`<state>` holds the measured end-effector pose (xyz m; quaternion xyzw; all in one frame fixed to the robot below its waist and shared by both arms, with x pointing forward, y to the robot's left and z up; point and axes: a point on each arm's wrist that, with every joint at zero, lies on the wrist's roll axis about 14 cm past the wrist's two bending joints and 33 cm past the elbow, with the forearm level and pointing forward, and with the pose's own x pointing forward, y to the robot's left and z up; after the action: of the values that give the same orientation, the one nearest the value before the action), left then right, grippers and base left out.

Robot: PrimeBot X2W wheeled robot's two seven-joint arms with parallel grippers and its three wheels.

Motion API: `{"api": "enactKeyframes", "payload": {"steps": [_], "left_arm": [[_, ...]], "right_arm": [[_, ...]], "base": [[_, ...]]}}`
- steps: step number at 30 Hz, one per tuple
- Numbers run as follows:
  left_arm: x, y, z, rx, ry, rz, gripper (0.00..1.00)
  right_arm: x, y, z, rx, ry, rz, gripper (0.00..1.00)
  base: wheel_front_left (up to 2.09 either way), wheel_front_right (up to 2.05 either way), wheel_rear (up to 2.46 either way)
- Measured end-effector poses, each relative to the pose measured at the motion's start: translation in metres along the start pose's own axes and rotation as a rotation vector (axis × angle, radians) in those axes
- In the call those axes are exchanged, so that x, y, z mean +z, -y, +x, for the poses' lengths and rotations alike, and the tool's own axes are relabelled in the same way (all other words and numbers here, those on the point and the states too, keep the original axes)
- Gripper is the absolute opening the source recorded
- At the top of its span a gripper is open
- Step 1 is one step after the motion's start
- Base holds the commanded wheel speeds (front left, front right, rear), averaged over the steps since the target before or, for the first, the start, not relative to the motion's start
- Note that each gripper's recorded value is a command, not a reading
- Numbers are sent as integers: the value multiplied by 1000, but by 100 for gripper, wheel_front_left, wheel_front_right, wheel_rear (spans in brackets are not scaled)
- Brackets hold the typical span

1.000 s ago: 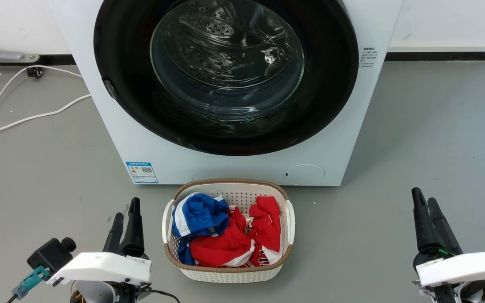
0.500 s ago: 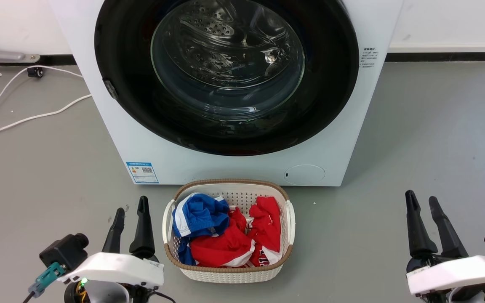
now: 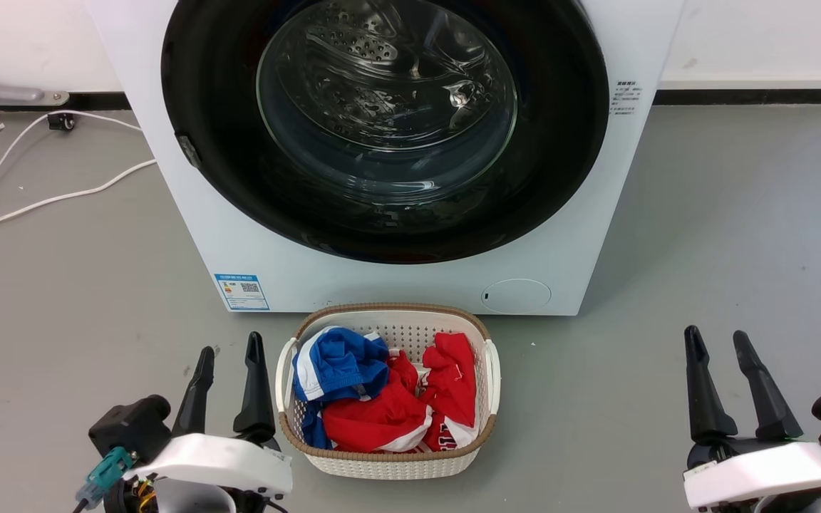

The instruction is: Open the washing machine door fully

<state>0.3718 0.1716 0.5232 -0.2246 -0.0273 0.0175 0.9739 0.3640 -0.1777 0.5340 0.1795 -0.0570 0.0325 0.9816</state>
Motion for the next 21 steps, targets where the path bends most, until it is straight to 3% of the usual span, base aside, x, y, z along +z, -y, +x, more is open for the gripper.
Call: {"api": "enactKeyframes", "payload": {"steps": [21], "left_arm": [[2,9,-5,-49,44,187,100]], "right_arm": [[14,-1,-2,16,57,-156,100]], "base": [[0,0,0]]}}
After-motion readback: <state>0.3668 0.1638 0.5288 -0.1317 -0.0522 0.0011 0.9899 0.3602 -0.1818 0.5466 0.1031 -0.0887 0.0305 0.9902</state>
